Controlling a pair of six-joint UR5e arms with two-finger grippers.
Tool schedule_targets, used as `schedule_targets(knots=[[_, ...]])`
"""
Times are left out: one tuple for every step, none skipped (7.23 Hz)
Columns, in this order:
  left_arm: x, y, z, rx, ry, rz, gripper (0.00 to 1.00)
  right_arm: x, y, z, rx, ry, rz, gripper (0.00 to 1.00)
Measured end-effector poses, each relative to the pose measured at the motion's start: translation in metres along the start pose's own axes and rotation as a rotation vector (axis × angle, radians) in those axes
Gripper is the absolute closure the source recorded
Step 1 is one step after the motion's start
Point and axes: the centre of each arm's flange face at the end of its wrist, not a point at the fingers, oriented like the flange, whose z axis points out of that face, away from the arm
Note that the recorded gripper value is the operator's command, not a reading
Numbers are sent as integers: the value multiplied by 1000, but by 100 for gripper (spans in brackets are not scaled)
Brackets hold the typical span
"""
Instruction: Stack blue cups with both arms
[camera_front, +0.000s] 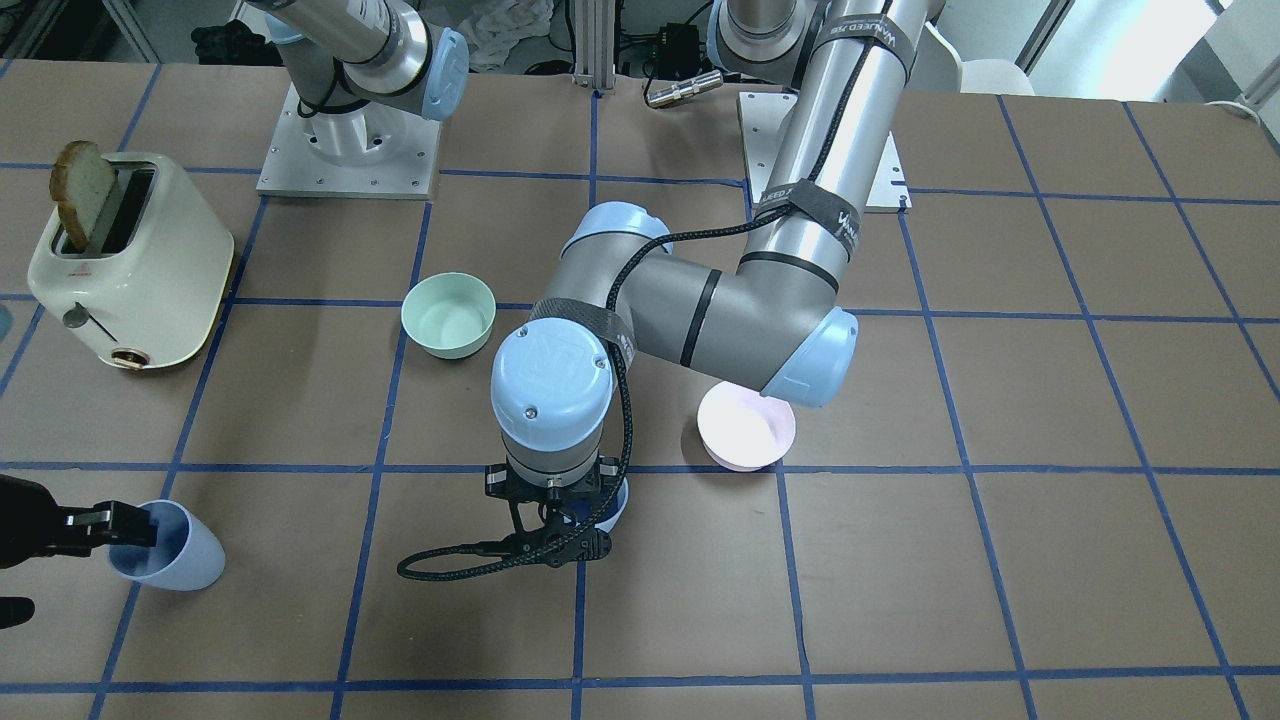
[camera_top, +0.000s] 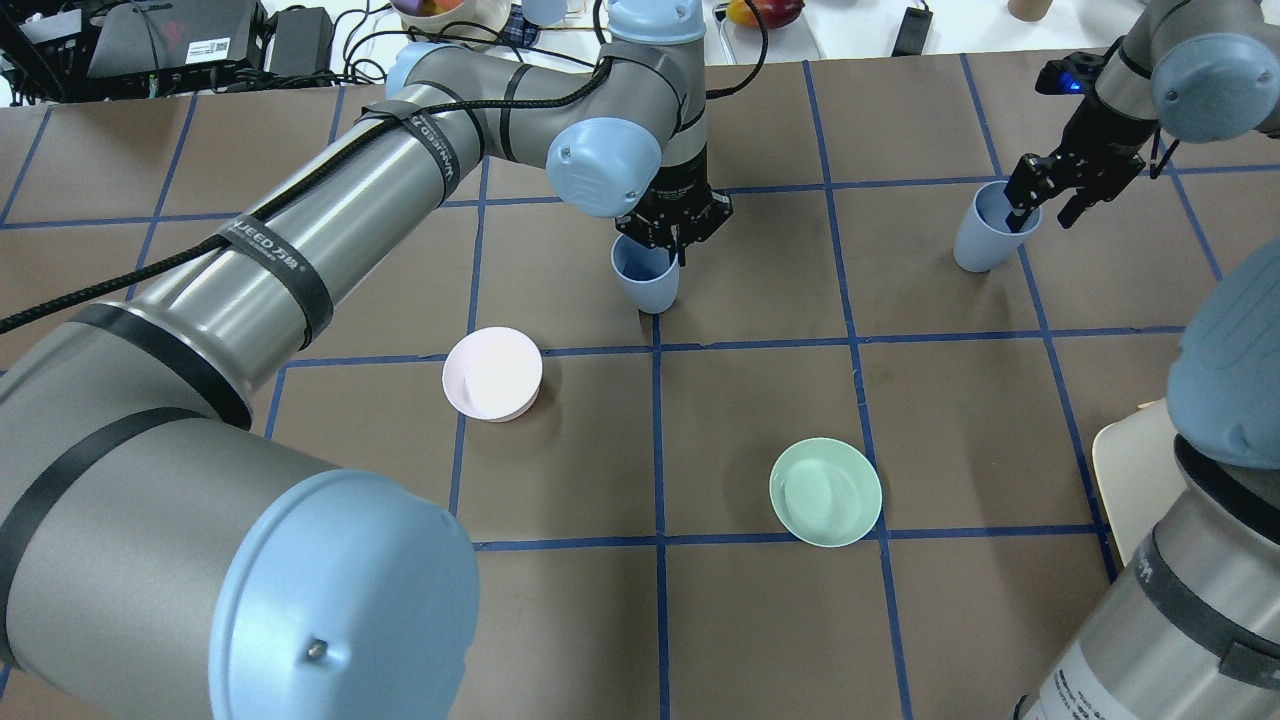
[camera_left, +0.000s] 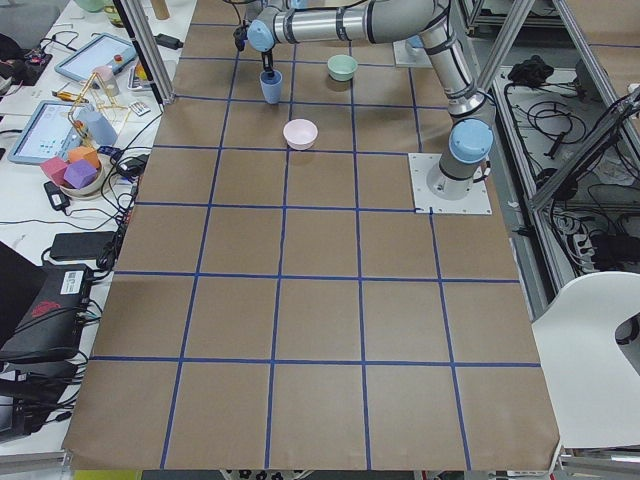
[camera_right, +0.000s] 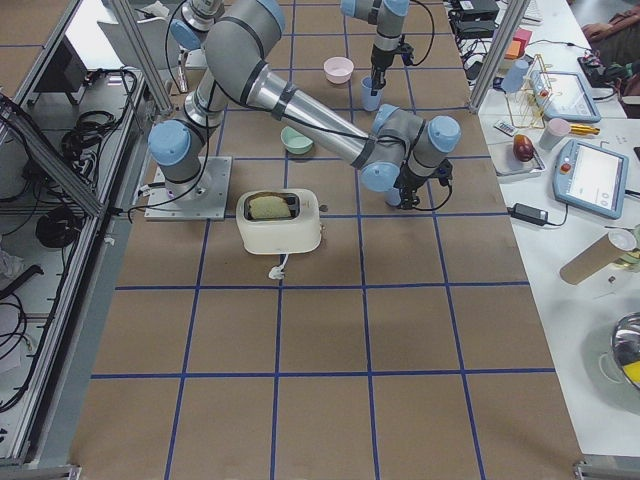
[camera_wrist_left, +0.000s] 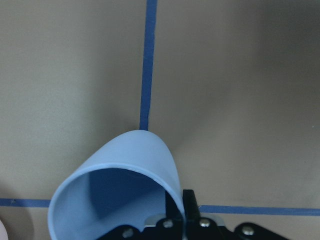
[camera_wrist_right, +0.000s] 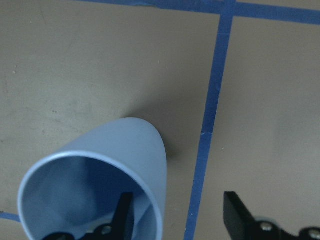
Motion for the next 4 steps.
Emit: schedule_targets(knots=[[1,-3,8,5,3,-3,0,0,1,2,-8,-2,1,100],[0,-7,5,18,12,-6,0,0,2,4,-19,-5,2,100],[-6,-9,-13,41,24,-13,0,-1,5,3,-40,-11,4,100],[-17,-9,-43,56,32,-24,0,-3,8,1,-62,-18,5,100]])
